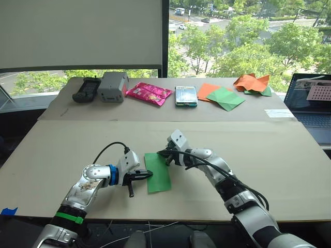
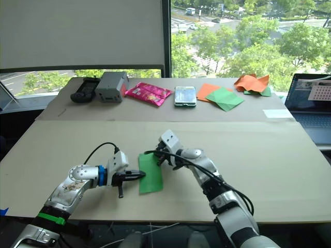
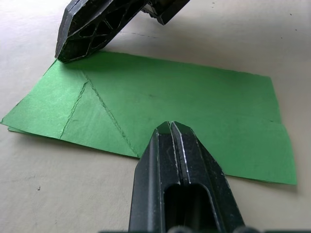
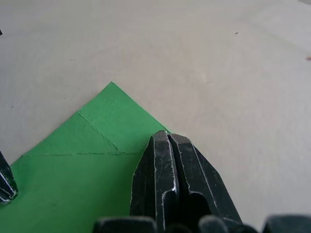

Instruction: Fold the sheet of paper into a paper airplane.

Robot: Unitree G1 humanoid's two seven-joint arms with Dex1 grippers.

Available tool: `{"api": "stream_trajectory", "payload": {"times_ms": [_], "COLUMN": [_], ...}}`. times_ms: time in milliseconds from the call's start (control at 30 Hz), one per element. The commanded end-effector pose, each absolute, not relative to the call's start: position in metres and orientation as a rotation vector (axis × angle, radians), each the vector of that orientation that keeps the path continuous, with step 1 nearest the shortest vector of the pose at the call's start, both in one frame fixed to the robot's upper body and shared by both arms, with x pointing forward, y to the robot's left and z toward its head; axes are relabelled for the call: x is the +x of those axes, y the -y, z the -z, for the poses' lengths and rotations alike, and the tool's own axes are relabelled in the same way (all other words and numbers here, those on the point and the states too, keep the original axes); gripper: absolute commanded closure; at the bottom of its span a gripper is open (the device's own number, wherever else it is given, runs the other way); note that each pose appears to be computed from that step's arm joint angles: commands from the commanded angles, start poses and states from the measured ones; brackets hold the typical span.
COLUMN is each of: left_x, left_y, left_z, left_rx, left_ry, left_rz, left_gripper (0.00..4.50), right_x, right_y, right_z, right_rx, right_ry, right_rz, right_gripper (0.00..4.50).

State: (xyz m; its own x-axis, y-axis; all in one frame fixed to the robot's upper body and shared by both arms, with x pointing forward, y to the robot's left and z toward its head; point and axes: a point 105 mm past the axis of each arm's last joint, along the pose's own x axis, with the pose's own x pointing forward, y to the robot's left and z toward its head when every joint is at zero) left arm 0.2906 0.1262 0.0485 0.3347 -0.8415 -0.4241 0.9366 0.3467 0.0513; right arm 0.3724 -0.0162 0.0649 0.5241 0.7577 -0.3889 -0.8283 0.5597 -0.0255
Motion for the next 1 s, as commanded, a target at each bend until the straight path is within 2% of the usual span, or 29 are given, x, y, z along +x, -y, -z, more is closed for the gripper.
{"api": "stream_trajectory", "payload": {"times_ms": [33, 167, 533, 1000], "left_x": [0.281, 0.281, 0.286, 0.289], "left_y": [-0.132, -0.13, -0.126, -0.126], "left_z": [-0.028, -0.029, -0.031, -0.032], "left_rx": [0.317, 0.316, 0.319, 0.329], "left_ry": [-0.459, -0.454, -0.441, -0.441], "left_rz": [1.18, 1.185, 1.188, 1.194], "left_gripper": [4.5, 4.5, 4.5, 4.5], "right_x": [0.379, 0.374, 0.329, 0.276], "right_y": [0.023, 0.024, 0.031, 0.043], "right_z": [-0.061, -0.064, -0.05, -0.033], "right_rx": [-0.23, -0.229, -0.249, -0.264], "right_ry": [-0.368, -0.352, -0.398, -0.55], "right_rz": [-0.932, -0.957, -1.023, -1.129], "right_gripper": [4.44, 4.44, 4.44, 4.44]}}
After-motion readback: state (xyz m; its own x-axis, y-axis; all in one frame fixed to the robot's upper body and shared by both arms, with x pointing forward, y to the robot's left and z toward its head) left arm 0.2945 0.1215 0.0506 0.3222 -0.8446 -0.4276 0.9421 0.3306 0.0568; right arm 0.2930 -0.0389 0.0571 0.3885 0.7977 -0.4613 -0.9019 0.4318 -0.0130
